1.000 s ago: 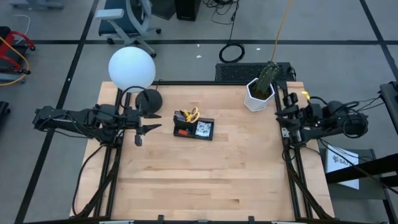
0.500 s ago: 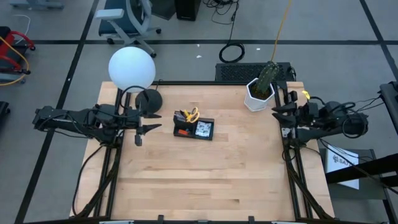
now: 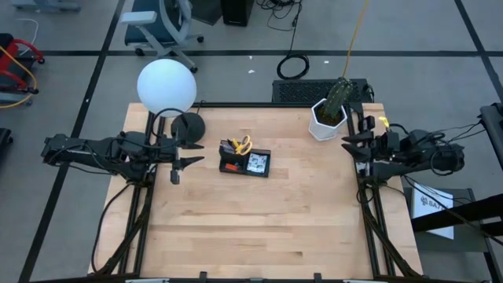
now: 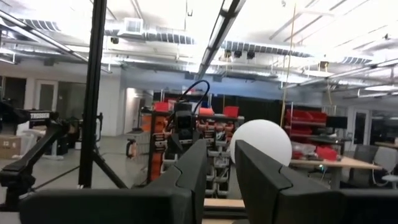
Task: Pick and place office supplies into organizer
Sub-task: Return to home position
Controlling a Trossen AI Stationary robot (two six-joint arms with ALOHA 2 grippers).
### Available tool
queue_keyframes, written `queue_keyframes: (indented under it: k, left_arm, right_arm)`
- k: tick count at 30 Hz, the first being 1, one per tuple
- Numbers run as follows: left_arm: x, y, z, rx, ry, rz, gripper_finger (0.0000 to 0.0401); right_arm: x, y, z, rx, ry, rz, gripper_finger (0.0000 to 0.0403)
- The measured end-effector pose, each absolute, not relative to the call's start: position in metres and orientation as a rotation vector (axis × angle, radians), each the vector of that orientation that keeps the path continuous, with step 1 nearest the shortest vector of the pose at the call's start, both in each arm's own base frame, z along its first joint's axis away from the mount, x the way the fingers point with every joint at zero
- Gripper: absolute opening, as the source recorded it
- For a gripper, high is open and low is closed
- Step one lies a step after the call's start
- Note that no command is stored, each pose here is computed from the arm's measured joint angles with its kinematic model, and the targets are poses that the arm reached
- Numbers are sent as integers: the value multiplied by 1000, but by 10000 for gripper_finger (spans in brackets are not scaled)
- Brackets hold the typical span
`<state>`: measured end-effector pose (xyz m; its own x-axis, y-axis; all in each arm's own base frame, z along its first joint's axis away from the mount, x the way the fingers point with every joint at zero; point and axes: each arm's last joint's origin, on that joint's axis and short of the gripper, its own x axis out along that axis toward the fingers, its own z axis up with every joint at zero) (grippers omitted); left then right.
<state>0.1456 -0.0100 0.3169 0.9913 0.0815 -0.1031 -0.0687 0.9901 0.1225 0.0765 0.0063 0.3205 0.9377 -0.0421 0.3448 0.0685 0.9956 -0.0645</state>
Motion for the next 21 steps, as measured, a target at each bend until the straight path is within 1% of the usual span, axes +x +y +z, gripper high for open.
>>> queue_keyframes:
  k: [6,13,18,21]
  left_arm:
    - [148,-9,310,122,75,88,152]
    - [145,4,295,121,62,171,152]
    - [136,6,293,117,-17,155,152]
    - [129,5,289,115,-44,133,152]
  right_arm:
    - [79,3,313,-85,-380,-114,75]
    - [68,-2,310,-53,-376,-154,75]
    - [62,0,311,-75,-409,-59,75]
    - [58,0,311,-73,-420,-55,75]
